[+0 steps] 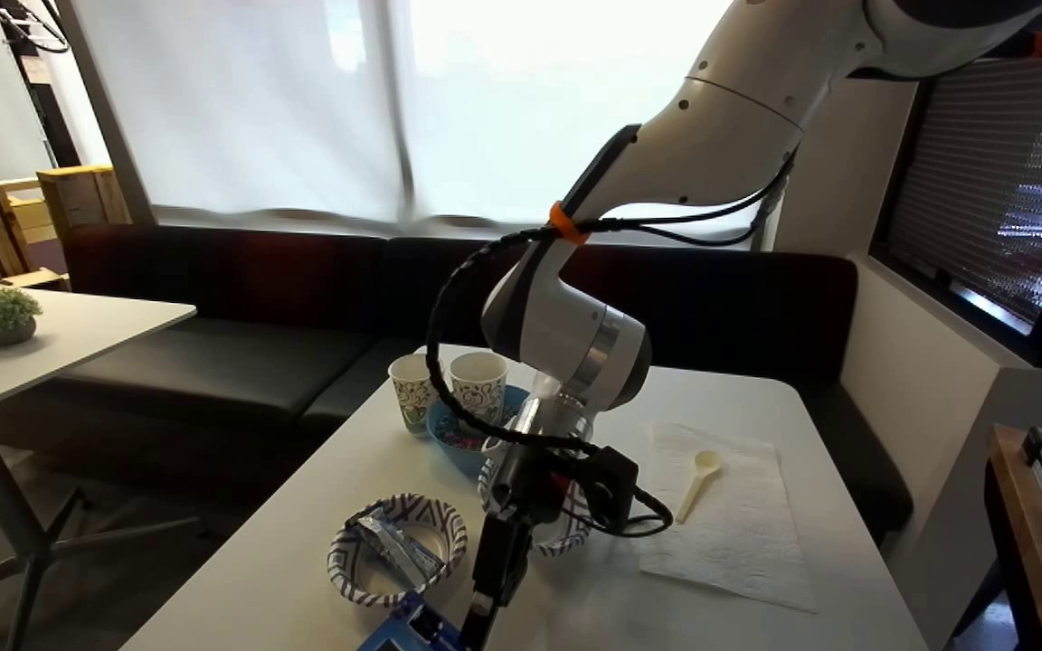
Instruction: Move the box to the right
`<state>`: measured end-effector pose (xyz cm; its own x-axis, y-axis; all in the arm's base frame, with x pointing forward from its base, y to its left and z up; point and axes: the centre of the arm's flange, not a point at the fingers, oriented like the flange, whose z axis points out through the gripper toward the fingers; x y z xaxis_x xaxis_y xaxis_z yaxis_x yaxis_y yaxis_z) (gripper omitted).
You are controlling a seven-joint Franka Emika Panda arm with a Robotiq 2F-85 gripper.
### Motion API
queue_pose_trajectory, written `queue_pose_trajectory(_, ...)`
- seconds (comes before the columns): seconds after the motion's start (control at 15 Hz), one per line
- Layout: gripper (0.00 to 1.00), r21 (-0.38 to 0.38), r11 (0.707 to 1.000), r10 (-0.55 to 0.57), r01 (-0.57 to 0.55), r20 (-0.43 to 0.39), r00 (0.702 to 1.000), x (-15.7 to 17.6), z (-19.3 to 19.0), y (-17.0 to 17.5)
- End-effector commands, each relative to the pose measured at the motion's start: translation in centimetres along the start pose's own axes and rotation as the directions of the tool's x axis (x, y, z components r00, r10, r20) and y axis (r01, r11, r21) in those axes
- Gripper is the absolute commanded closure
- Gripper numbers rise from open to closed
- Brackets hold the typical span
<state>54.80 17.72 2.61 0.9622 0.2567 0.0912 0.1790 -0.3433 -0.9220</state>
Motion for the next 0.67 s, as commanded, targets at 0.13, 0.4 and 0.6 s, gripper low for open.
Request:
queue_pose_trajectory(0.13,1.0,-0.175,0.984,0.039,-0.036,0.014,0.999,-2.4,0.9,-3.7)
queue_pose_trajectory(0.4,1.0,-0.297,0.954,0.029,-0.031,-0.011,1.0,-3.5,0.5,-7.1)
queue_pose_trajectory(0.6,1.0,-0.377,0.926,0.027,-0.04,-0.039,0.999,-4.5,-0.5,-9.7)
